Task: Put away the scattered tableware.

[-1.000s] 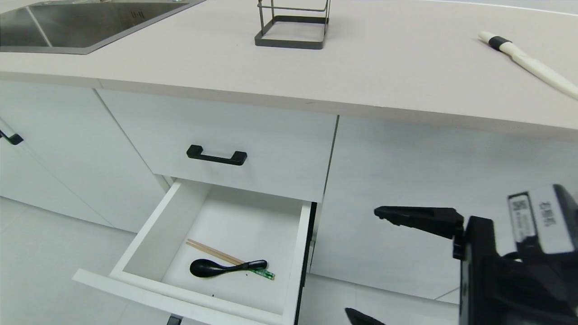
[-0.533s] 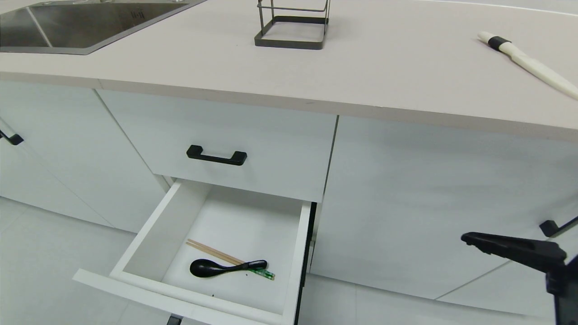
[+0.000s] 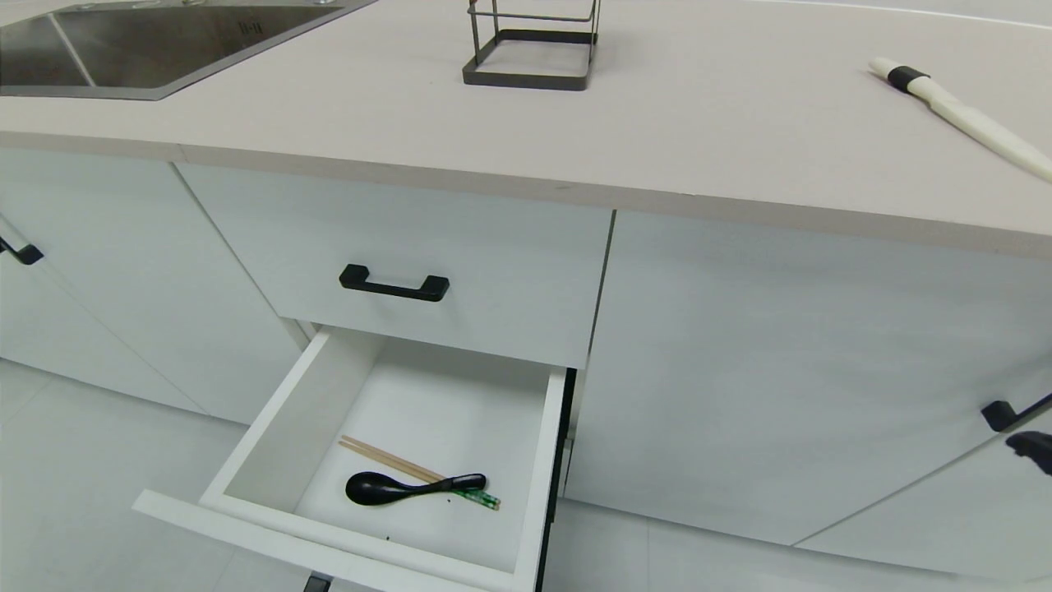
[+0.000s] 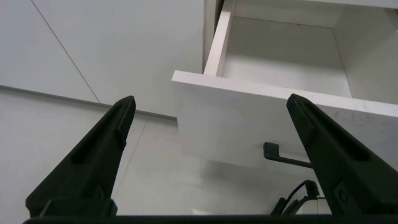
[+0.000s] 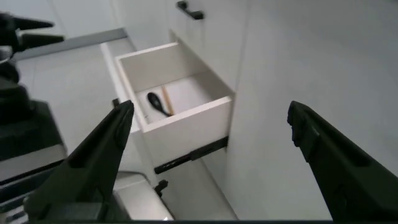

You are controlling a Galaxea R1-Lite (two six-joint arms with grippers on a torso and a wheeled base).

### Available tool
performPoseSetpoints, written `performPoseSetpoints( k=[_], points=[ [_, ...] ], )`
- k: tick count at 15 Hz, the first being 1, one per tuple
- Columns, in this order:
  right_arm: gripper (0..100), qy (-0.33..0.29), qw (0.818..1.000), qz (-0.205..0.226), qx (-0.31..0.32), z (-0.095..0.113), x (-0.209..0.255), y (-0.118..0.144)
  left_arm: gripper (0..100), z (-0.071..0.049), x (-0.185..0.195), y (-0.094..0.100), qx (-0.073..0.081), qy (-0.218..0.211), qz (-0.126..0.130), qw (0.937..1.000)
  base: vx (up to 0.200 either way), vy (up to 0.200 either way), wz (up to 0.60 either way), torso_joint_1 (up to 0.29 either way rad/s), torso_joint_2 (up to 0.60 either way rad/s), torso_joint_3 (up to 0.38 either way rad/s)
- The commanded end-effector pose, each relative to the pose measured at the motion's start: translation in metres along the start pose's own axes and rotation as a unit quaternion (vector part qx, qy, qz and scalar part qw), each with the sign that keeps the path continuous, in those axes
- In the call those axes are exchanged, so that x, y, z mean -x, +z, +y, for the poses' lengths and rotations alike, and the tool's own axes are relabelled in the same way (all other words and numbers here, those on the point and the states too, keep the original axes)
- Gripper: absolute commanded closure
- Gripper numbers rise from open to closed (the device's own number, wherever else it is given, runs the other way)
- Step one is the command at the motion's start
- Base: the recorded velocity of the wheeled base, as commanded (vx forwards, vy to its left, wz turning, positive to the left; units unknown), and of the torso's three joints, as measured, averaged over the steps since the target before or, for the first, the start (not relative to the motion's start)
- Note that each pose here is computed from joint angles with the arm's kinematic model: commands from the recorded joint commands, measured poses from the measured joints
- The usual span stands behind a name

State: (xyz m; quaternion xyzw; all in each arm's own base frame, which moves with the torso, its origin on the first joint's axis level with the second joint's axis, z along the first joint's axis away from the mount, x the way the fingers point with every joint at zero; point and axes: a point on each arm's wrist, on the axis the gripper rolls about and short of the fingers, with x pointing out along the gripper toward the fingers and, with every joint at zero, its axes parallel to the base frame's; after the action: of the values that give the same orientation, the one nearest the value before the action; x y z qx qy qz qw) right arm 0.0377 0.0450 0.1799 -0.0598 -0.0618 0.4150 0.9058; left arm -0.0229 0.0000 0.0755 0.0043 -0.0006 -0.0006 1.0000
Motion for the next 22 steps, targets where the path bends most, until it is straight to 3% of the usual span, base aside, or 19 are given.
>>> performPoseSetpoints(
  k=[1,3,6,10,13,16,20,22],
  points=[
    [0,-0.083,0.996,-0.038,0.004,-0.007,0.020,0.004,0,0.000,0.000,0.000,0.000,0.000,0.001,1.0000,0.000,0.000,0.00,0.000,0.00,0.000],
    [0,-0.163,0.984,-0.061,0.019,-0.008,0.038,0.006,0,0.000,0.000,0.000,0.000,0.000,0.001,1.0000,0.000,0.000,0.00,0.000,0.00,0.000],
    [0,-0.236,0.969,-0.062,0.051,0.003,0.059,0.001,0,0.000,0.000,0.000,0.000,0.000,0.001,1.0000,0.000,0.000,0.00,0.000,0.00,0.000],
    [0,-0.288,0.952,-0.074,0.072,0.018,0.071,-0.001,0,0.000,0.000,0.000,0.000,0.000,0.001,1.0000,0.000,0.000,0.00,0.000,0.00,0.000],
    [0,-0.322,0.941,-0.094,0.038,0.023,0.073,-0.004,0,0.000,0.000,0.000,0.000,-0.001,0.001,1.0000,0.000,0.000,0.00,0.000,0.00,0.000],
    [0,-0.327,0.940,-0.094,0.038,0.030,0.076,-0.026,0,0.000,0.000,0.000,0.000,-0.001,0.000,1.0000,0.000,0.000,0.00,0.000,0.00,0.000],
    [0,-0.343,0.937,-0.062,0.014,0.033,0.077,-0.065,0,0.000,0.000,0.000,-0.001,-0.002,0.000,1.0000,0.000,0.000,0.00,0.000,0.00,0.000],
    [0,-0.336,0.942,0.009,-0.013,0.033,0.076,-0.081,0,0.000,0.000,0.000,0.000,-0.011,0.001,0.9999,0.000,0.000,0.00,0.000,0.00,0.000]
  ],
)
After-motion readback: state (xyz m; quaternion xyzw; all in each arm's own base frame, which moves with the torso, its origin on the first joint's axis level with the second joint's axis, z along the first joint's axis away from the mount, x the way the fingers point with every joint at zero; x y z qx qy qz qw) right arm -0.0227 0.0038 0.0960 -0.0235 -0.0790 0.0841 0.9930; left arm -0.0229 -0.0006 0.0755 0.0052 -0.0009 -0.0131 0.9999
